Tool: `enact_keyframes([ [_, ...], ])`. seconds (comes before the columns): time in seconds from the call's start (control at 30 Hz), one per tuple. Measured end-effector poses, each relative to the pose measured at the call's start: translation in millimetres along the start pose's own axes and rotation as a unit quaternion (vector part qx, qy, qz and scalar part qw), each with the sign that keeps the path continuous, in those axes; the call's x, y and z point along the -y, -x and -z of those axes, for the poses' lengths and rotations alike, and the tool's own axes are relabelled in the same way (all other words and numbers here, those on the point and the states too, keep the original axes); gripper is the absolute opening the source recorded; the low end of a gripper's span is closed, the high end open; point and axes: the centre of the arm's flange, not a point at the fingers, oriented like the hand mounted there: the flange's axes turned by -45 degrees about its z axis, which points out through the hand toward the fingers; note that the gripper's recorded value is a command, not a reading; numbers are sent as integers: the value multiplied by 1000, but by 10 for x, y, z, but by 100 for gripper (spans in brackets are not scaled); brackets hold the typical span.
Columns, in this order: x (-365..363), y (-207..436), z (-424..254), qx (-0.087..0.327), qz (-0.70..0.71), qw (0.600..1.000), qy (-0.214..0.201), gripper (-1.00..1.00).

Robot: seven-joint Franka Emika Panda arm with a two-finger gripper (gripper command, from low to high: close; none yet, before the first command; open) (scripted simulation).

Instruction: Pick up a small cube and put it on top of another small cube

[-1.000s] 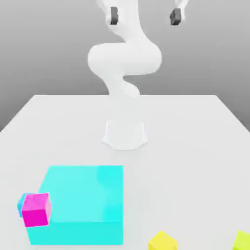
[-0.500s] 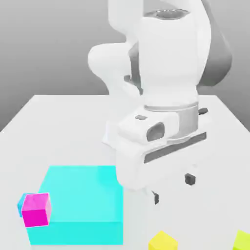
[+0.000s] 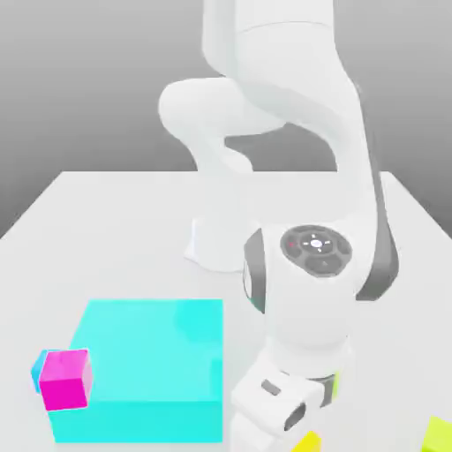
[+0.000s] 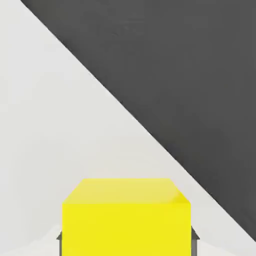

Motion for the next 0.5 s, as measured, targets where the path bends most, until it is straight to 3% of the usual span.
enact_keyframes([
  [0.23, -256, 180, 754, 0, -50, 999, 2, -100],
  [0.37, -941, 841, 1249, 1, -204, 979, 4, -100],
  [0.5, -1529, 1790, 1717, -1, -372, 928, 2, -100],
])
